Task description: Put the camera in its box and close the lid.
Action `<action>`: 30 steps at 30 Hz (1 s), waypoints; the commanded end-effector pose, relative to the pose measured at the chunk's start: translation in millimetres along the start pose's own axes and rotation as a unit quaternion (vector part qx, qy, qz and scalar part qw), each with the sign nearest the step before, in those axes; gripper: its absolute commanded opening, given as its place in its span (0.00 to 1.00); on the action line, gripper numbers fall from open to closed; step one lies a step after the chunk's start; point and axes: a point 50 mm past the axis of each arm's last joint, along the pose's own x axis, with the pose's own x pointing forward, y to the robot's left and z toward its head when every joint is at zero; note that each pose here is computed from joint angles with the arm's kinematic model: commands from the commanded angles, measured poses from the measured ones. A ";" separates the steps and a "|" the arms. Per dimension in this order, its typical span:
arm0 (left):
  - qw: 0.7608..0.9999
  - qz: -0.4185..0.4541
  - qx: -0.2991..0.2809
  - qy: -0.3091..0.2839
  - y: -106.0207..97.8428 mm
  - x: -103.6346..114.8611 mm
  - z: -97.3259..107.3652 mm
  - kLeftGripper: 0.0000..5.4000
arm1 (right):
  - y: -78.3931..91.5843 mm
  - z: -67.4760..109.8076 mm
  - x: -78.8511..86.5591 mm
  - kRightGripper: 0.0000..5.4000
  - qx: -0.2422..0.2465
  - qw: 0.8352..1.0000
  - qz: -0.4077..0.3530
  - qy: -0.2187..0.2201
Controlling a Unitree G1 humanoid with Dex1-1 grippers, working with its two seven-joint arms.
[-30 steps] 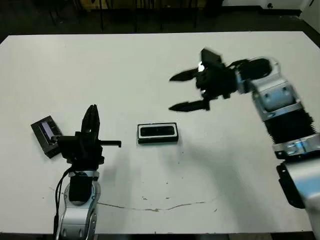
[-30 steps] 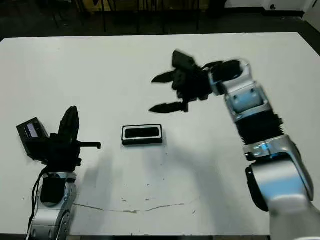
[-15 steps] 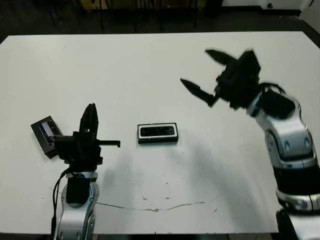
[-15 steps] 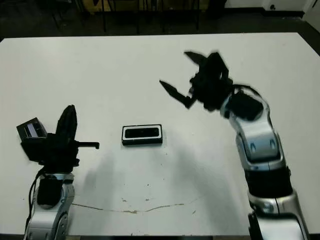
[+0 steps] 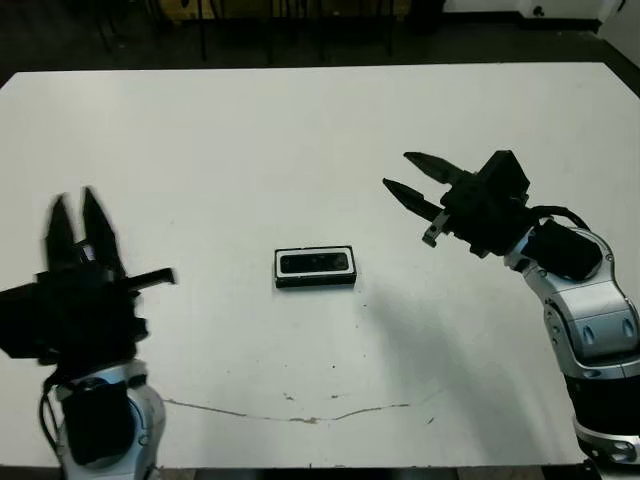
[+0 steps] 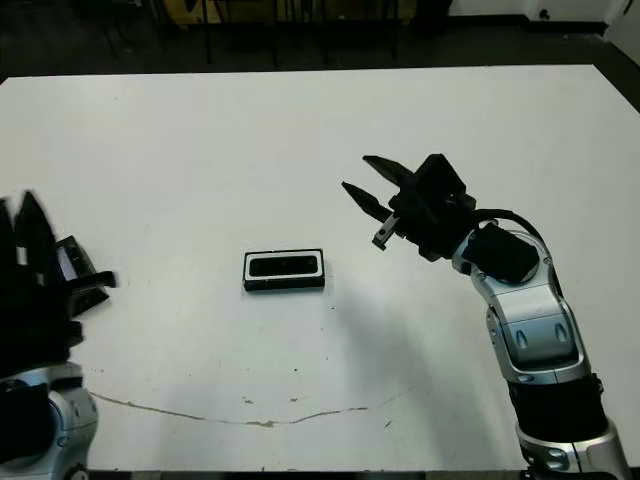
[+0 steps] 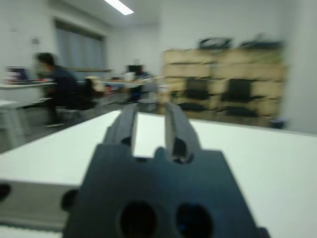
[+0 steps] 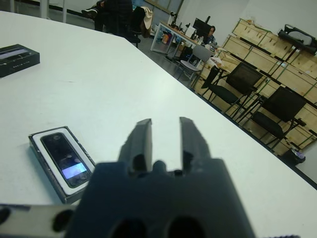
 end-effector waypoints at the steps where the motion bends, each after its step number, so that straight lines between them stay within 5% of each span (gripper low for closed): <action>1: 0.996 0.045 0.002 0.077 6.5 10.9 -17.1 0.39 | 3.5 -8.4 -1.4 0.03 0.006 1.000 0.015 0.015; 18: 0.967 0.007 -0.158 0.202 6.9 32.5 -57.3 0.98 | 6.3 -12.8 1.2 0.00 -0.007 0.999 0.034 0.040; 30: 0.962 -0.012 -0.154 0.225 -7.2 27.7 -61.0 1.00 | 5.7 -16.0 0.3 0.00 -0.005 0.998 0.038 0.051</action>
